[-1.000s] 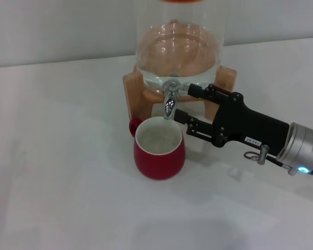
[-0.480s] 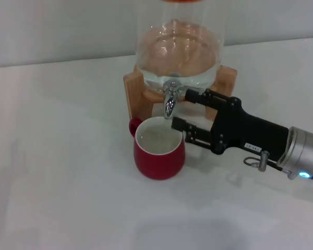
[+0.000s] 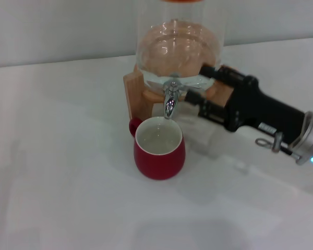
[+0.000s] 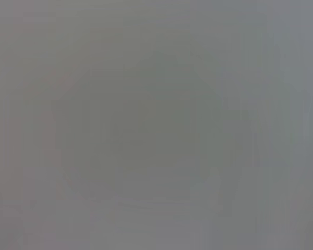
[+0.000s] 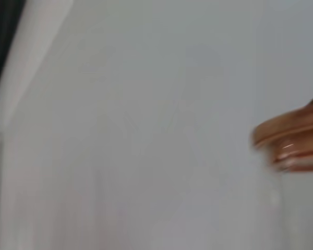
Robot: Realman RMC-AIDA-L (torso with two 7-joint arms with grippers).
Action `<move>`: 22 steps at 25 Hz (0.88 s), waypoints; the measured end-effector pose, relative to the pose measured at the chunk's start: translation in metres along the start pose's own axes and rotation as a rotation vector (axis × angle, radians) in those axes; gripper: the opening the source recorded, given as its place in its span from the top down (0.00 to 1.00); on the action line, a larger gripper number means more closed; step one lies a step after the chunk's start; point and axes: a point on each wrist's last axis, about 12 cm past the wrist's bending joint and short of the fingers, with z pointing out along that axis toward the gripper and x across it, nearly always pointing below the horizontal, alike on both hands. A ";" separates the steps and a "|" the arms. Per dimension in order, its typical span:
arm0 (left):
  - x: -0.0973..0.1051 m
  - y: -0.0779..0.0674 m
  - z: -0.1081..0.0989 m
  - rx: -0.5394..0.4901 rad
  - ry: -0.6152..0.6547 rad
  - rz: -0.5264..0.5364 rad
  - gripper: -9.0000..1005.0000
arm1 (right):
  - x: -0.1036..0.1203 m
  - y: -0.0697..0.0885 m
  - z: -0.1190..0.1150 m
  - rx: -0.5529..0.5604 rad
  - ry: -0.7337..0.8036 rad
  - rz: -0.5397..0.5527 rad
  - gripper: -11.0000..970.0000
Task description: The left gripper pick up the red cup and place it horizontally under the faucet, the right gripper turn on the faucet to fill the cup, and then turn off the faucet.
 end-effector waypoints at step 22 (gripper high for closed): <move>-0.002 0.005 0.001 -0.037 -0.014 -0.003 0.46 | -0.021 -0.059 -0.017 0.339 -0.023 -0.093 0.26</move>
